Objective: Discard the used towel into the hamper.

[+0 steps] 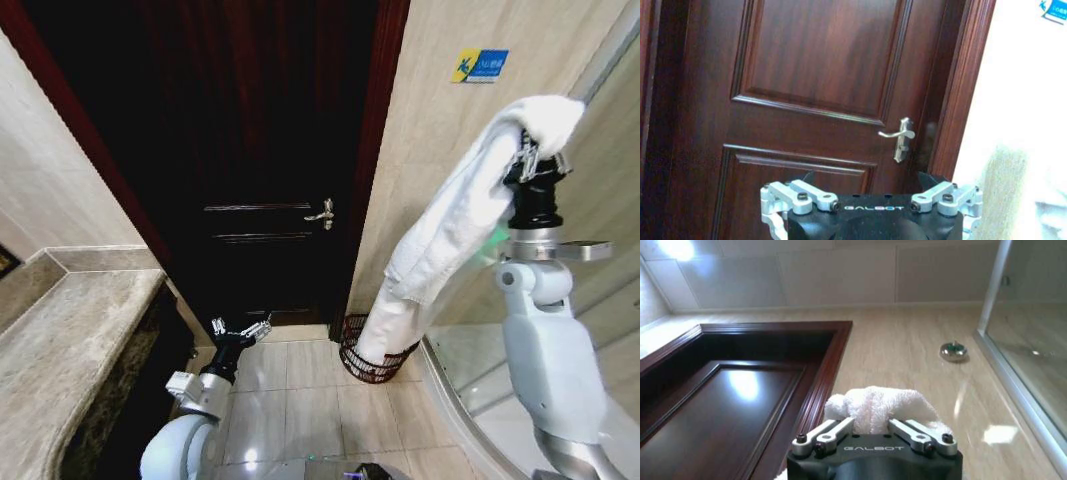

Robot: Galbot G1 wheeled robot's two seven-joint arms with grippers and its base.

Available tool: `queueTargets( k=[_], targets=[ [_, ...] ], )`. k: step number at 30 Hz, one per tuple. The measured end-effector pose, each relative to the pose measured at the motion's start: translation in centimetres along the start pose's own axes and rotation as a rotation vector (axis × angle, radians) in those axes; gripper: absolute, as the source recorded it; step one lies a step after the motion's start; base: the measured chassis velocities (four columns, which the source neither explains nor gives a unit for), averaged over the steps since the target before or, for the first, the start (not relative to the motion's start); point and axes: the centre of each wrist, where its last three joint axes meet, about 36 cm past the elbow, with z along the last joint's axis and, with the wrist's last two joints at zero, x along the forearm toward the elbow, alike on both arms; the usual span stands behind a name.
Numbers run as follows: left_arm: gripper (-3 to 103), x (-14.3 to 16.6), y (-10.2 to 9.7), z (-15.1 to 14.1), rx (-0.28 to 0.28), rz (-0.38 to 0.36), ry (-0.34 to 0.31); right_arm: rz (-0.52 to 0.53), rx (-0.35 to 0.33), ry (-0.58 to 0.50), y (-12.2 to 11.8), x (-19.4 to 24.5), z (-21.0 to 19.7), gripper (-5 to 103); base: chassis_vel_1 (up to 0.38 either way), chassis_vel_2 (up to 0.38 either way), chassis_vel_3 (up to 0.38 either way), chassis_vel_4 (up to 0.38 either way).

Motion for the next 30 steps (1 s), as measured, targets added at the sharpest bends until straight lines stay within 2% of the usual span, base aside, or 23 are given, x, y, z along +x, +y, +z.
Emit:
queueTargets(
  k=[4,9,21,25,30],
  targets=[
    [100,0.0,0.0,0.0,0.0,0.0,0.0,0.016,-0.018,0.038,0.4,2.1,1.1,5,0.0,0.0,0.0,0.0],
    [100,0.0,0.0,0.0,0.0,0.0,0.0,0.026,-0.019,0.055,0.3,2.7,1.9,5,0.0,0.0,0.0,0.0],
    [100,0.0,0.0,0.0,0.0,0.0,0.0,0.015,0.013,0.006,-1.6,-1.9,1.5,5,0.0,0.0,0.0,0.0],
    [100,0.0,0.0,0.0,0.0,0.0,0.0,0.021,0.01,0.02,-1.7,-1.5,2.1,5,0.0,0.0,0.0,0.0],
    [100,0.0,0.0,0.0,0.0,0.0,0.0,0.033,-0.018,0.081,-0.8,1.9,4.1,5,0.0,0.0,0.0,0.0]
  ],
)
